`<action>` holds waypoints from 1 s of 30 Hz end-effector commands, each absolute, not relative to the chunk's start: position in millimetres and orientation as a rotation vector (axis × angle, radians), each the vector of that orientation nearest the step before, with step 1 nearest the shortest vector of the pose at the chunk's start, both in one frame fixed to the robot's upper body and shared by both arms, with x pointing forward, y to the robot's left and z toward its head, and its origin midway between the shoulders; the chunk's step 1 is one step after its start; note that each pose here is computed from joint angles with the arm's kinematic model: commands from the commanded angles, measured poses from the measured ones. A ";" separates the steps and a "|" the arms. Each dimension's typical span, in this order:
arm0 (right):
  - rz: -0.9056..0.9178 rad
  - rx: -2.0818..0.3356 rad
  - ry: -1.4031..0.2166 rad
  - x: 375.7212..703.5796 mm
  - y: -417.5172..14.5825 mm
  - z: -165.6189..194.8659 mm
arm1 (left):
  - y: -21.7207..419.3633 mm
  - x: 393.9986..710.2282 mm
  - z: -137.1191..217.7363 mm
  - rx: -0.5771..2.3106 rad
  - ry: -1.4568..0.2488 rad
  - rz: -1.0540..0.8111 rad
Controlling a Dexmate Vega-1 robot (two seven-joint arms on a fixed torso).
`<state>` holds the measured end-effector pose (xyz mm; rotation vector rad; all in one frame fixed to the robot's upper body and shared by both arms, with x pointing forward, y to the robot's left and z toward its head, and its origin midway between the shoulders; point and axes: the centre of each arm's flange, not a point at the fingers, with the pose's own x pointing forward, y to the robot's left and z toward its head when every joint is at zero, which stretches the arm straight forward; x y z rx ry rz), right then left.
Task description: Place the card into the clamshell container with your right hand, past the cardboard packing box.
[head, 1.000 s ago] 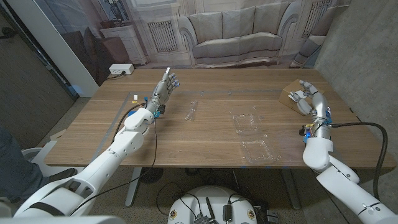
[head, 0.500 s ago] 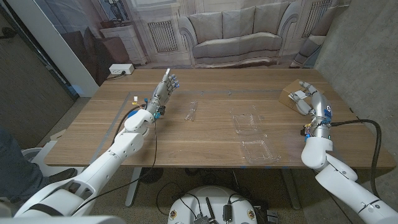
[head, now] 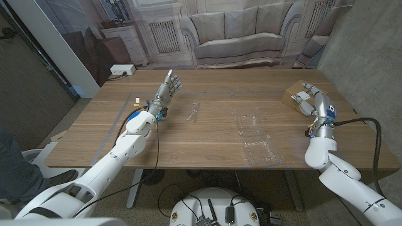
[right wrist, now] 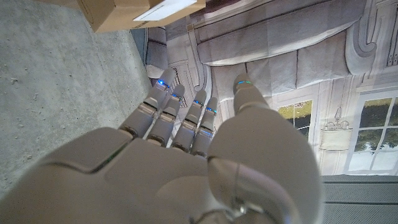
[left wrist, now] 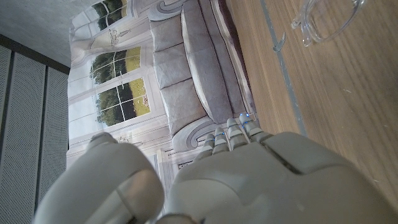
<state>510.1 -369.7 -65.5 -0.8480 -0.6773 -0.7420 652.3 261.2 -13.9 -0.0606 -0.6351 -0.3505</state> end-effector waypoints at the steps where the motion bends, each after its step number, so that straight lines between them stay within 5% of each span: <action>1: -0.740 -0.910 -0.640 518.1 -371.2 -63.1 | 260.5 652.7 -15.7 -0.064 -0.631 -0.352; 30: -0.753 -1.079 -0.548 533.4 -380.6 -66.5 | 258.8 656.3 -22.5 -0.084 -0.628 -0.351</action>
